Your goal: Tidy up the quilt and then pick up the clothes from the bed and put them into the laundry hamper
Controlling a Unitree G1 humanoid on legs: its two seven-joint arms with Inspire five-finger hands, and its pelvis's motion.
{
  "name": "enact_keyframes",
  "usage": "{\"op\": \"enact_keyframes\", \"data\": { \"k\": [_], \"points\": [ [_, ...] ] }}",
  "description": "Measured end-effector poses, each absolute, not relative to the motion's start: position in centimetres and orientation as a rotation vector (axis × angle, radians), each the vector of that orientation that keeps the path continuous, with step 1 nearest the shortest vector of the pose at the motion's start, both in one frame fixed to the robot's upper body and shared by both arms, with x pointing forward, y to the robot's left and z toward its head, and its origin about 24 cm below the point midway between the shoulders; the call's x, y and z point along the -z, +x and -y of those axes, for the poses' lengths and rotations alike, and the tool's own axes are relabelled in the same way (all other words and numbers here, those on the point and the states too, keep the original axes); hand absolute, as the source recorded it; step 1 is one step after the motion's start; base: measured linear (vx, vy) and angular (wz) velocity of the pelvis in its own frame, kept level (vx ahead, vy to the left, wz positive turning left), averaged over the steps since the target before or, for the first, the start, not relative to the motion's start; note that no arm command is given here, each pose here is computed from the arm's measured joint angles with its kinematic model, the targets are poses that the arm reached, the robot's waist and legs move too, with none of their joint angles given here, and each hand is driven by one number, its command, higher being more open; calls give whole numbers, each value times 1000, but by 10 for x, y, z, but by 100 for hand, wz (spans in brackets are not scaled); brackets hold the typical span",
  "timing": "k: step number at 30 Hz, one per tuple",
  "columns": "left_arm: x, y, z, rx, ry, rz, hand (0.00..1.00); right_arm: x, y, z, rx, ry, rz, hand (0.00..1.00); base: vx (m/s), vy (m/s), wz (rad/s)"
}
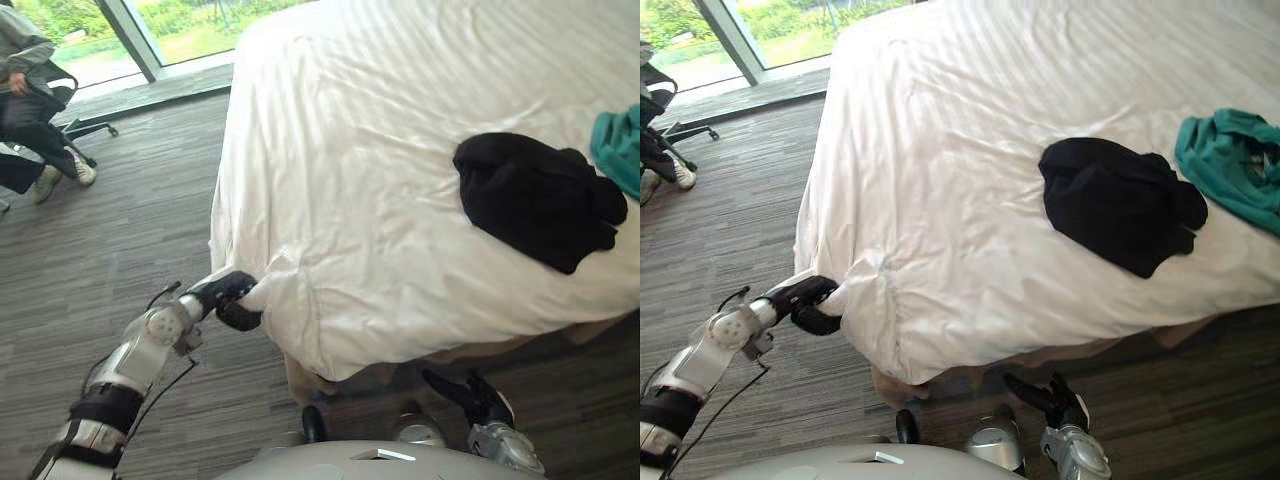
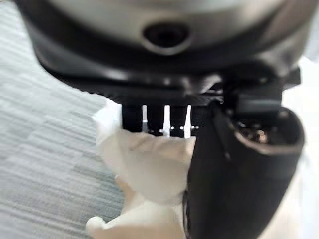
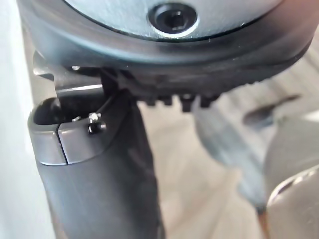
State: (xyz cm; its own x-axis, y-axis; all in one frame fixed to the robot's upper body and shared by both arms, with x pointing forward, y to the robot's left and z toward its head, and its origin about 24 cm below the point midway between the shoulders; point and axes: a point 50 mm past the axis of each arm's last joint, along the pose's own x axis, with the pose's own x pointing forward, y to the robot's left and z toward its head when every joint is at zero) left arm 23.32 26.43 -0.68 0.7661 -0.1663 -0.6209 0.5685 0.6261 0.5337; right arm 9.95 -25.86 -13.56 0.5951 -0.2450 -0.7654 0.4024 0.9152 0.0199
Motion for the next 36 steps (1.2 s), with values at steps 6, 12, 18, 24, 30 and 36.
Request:
{"op": "enact_keyframes", "data": {
  "k": [6,12,18,24,30,36],
  "points": [
    [52,193,-285,140,560,-707,100,140,90,255,384,219,-899,100,-13,0,-1],
    [104,124,-308,-272,296,-957,100,143,77,259,426,236,-929,100,0,0,0],
    [122,46,-320,-735,-119,-1028,100,150,55,249,478,301,-971,100,-12,-9,4],
    [139,31,-284,-1001,-538,-897,100,153,49,234,558,385,-945,100,-33,3,4],
    [143,43,-259,-1025,-566,-863,100,156,39,225,717,493,-926,100,19,-18,-3],
    [145,56,-241,-950,-583,-840,100,151,21,240,1003,596,-848,100,59,-18,-20]
  ]
}}
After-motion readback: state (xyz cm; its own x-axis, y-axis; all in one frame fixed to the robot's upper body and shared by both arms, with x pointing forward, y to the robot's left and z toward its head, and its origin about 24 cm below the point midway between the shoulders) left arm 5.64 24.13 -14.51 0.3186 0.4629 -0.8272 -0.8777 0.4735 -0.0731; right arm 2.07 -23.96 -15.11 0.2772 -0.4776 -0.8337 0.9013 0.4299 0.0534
